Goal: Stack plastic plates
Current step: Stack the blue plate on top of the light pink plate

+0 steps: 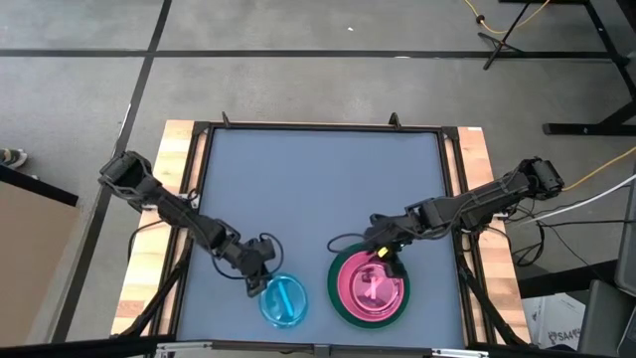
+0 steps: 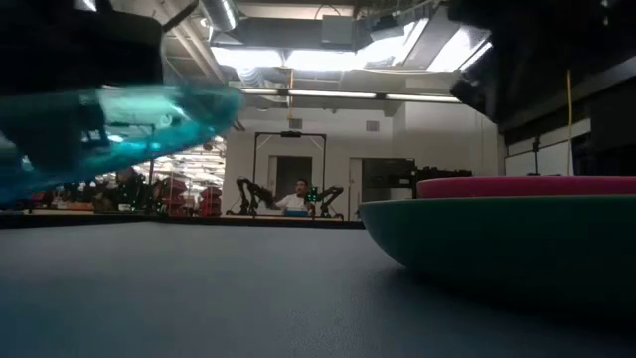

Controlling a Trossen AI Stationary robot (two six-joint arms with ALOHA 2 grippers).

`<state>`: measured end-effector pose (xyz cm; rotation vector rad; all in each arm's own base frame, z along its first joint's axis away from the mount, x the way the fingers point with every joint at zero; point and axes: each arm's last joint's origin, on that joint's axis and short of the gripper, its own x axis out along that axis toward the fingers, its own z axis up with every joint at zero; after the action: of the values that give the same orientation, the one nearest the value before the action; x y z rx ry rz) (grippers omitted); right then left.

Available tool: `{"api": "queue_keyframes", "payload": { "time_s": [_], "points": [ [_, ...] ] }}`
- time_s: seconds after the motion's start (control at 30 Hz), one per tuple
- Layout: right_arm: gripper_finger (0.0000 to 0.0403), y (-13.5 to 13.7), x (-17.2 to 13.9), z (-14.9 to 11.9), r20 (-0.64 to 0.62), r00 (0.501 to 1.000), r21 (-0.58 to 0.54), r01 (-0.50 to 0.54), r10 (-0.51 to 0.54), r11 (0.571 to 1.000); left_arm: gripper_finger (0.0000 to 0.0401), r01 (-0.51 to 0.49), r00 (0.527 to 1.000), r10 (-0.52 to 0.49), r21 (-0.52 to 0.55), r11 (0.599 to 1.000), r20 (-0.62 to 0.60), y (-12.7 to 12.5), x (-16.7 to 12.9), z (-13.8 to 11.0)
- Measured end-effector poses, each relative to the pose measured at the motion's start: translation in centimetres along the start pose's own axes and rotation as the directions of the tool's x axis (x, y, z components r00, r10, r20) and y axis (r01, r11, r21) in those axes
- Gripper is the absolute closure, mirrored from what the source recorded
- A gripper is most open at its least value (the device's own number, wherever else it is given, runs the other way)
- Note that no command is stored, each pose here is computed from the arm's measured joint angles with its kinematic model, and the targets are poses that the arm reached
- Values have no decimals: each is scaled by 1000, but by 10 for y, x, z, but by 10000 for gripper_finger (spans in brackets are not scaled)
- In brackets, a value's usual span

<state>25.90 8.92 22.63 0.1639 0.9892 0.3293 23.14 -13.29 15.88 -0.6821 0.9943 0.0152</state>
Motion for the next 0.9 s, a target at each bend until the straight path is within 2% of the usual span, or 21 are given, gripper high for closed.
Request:
{"api": "queue_keyframes", "payload": {
  "time_s": [0.23,0.37,0.5,0.73,0.9],
  "points": [
    [315,0,-2,17,200,976,-14,94,-89,995,401,-41,997,44,-51,998,63,10,0,15],
    [315,-1,-3,20,243,955,-66,188,-167,980,401,-53,995,60,-82,995,82,16,0,24],
    [315,-4,-4,22,277,934,-68,253,-225,965,401,-48,995,57,-110,993,79,21,-1,31],
    [315,-17,-9,33,358,898,-16,281,-257,960,401,-51,994,64,-145,988,88,29,-1,40],
    [315,-34,-15,39,404,838,67,372,-366,926,401,-74,988,96,-169,983,124,36,-3,48]
  ]
}}
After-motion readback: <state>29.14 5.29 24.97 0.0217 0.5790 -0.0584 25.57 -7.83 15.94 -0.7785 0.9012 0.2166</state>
